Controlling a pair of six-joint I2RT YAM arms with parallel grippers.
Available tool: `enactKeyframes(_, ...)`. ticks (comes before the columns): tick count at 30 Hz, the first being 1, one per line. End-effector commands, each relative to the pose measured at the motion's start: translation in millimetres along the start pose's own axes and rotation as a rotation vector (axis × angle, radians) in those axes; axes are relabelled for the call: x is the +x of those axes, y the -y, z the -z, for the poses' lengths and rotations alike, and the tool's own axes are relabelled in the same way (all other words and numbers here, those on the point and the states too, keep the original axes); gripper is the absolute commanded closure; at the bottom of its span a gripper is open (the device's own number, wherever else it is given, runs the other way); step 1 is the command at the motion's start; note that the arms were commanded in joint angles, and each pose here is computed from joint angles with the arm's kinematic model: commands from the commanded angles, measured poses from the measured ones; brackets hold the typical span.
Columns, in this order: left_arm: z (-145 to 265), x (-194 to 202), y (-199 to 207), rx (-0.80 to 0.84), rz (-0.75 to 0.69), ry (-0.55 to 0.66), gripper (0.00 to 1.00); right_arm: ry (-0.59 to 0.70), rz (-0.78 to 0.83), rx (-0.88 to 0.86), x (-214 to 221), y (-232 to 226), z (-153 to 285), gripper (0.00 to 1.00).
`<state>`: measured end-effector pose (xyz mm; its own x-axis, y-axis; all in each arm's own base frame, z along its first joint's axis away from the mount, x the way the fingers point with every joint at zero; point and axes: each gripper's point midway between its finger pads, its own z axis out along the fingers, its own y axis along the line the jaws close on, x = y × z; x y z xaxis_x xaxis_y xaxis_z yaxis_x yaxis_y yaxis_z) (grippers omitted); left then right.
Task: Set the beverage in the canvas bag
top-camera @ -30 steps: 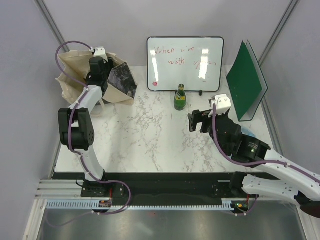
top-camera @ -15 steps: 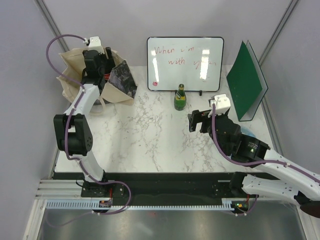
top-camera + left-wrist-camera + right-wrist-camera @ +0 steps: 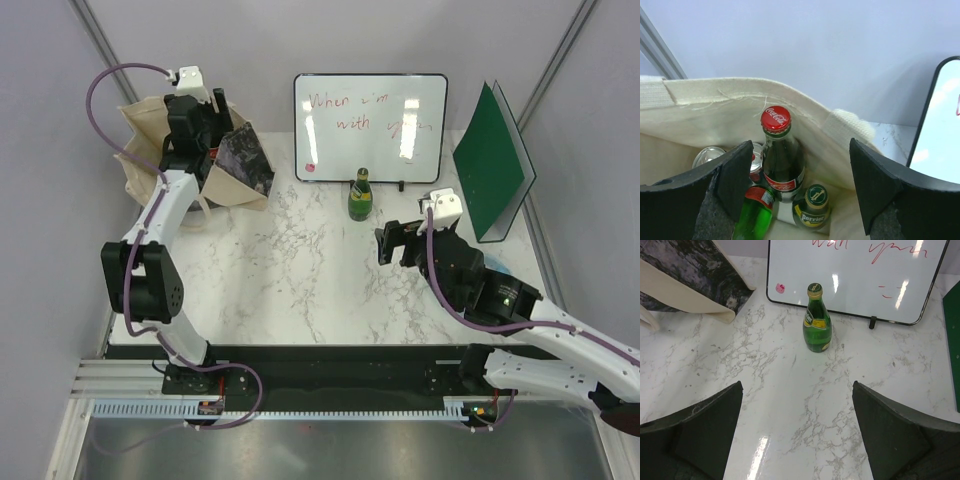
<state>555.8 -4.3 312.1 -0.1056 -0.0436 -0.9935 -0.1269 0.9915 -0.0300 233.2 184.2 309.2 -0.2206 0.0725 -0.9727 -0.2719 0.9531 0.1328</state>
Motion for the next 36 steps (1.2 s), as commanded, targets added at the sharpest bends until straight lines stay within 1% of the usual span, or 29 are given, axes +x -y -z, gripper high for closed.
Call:
enactKeyframes(1,24,-48,-4,-0.022,0.016,0.083,0.16,0.03,-0.063,-0.025,-20,-2,9,0.02)
enactKeyframes(5,37,-58,-2,-0.016,0.02,0.077,0.14,0.024,-0.085,-0.03,-18,-2,11,0.02)
enactKeyframes(6,43,-67,-1,-0.017,0.023,0.09,0.14,0.018,-0.086,-0.038,-17,-3,11,0.02)
enactKeyframes(8,50,-63,-1,-0.022,0.018,0.053,0.14,0.014,-0.099,-0.046,-17,-5,12,0.02)
enactKeyframes(9,58,-71,2,-0.013,0.021,0.062,0.14,0.008,-0.098,-0.048,-16,-5,12,0.02)
enactKeyframes(11,69,-69,8,0.003,0.02,0.033,0.14,0.002,-0.11,-0.057,-16,-7,13,0.02)
enactKeyframes(13,85,-73,26,0.06,0.017,0.031,0.14,-0.004,-0.115,-0.063,-15,-7,15,0.02)
enactKeyframes(15,97,-66,41,0.092,-0.002,0.004,0.14,-0.002,-0.127,-0.074,-17,-7,18,0.02)
enactKeyframes(16,111,-70,61,0.141,-0.021,0.012,0.14,-0.001,-0.13,-0.077,-19,-6,20,0.02)
enactKeyframes(17,119,-66,70,0.161,-0.034,-0.004,0.13,0.003,-0.133,-0.079,-21,-6,21,0.02)
enactKeyframes(18,130,-58,95,0.222,-0.042,-0.018,0.13,0.006,-0.136,-0.08,-22,-4,24,0.02)
enactKeyframes(19,142,-59,110,0.267,-0.035,-0.015,0.13,0.011,-0.14,-0.082,-25,-3,26,0.02)
enactKeyframes(20,149,-51,127,0.315,-0.04,-0.031,0.13,0.014,-0.143,-0.081,-27,-2,27,0.02)
enactKeyframes(21,165,-41,157,0.389,-0.048,-0.048,0.13,0.016,-0.147,-0.084,-28,-1,30,0.02)
enactKeyframes(23,176,-26,187,0.465,-0.042,-0.078,0.14,0.028,-0.163,-0.09,-32,1,33,0.02)
enactKeyframes(24,187,-19,211,0.521,-0.043,-0.078,0.14,0.035,-0.169,-0.104,-35,1,37,0.02)
enactKeyframes(27,190,8,251,0.587,-0.082,-0.111,0.14,0.054,-0.179,-0.127,-43,3,45,0.02)
enactKeyframes(29,188,18,269,0.61,-0.103,-0.127,0.14,0.072,-0.189,-0.13,-50,6,51,0.02)
enactKeyframes(30,185,40,284,0.621,-0.132,-0.163,0.14,0.078,-0.188,-0.129,-53,8,53,0.02)
enactKeyframes(32,180,53,297,0.619,-0.147,-0.167,0.14,0.089,-0.184,-0.125,-56,12,57,0.02)
enactKeyframes(33,177,69,306,0.624,-0.16,-0.188,0.14,0.091,-0.186,-0.128,-57,12,58,0.02)
enactKeyframes(35,169,81,315,0.62,-0.146,-0.194,0.14,0.099,-0.185,-0.121,-59,15,59,0.02)
enactKeyframes(36,163,100,320,0.617,-0.161,-0.225,0.15,0.102,-0.184,-0.121,-60,16,60,0.02)
